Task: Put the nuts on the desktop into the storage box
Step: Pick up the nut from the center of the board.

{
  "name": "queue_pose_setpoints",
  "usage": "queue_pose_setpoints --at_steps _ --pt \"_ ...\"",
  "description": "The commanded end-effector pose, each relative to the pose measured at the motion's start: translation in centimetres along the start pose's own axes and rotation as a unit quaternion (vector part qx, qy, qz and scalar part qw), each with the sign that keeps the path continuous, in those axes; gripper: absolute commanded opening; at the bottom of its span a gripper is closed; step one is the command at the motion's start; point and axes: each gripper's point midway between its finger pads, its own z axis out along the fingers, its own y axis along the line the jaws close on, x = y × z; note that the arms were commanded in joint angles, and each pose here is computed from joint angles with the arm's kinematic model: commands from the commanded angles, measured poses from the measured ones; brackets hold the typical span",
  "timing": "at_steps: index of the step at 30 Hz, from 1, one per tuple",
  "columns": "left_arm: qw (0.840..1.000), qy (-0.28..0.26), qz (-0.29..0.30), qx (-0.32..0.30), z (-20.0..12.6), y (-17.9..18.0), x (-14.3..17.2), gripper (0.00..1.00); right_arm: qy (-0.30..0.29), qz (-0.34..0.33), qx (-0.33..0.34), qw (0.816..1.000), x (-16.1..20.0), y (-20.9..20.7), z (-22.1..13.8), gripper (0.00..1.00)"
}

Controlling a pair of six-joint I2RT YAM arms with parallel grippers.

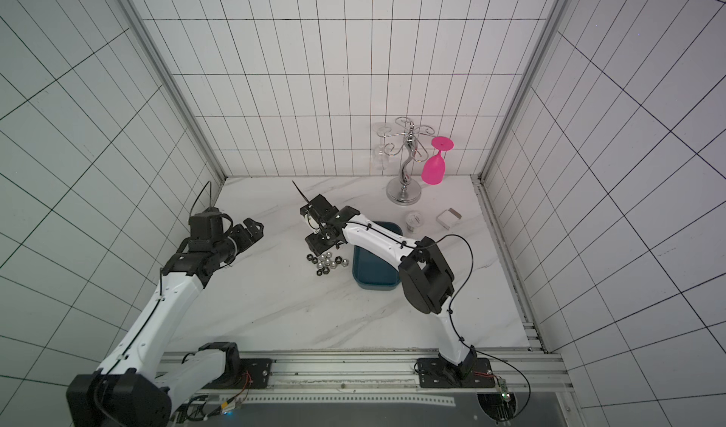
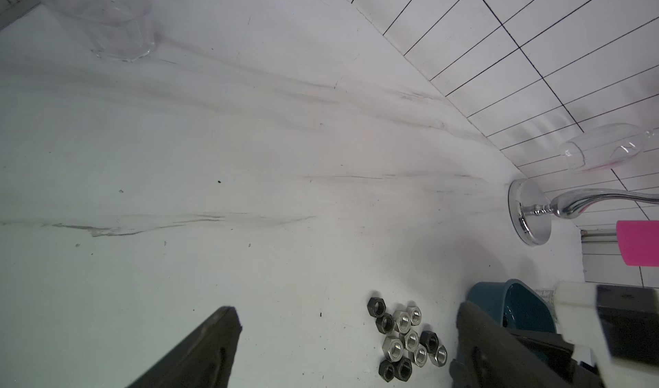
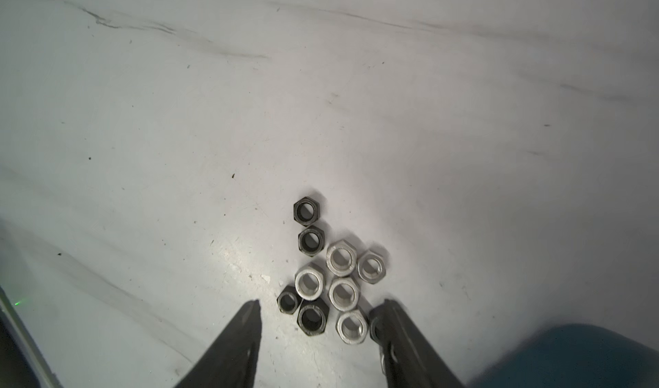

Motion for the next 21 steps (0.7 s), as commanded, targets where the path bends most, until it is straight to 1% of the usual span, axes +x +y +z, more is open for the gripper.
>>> queue_pose_setpoints --at_steps 1,7,12,15,21 --pt "1.000 0.003 -0.008 -0.002 -0.3 0.6 0.1 0.99 0.019 -0.052 0.013 0.998 -0.6 1.6 0.9 0.57" --pt "1.000 0.000 -0.007 -0.008 -0.6 1.2 0.0 0.98 0.072 -0.079 0.035 0.994 0.2 2.4 4.8 0.57" --pt "1.000 0.005 -0.008 -0.007 -0.5 1.4 0.3 0.99 0.113 -0.083 0.062 0.988 1.6 1.5 7.4 0.57" --pt "1.000 0.007 -0.009 -0.004 -0.5 1.4 0.4 0.98 0.125 -0.083 0.070 0.986 2.3 1.1 8.3 0.57" --pt "1.000 0.004 -0.006 -0.005 -0.7 1.4 0.3 0.98 0.131 -0.085 0.085 0.984 2.6 0.5 8.9 0.57"
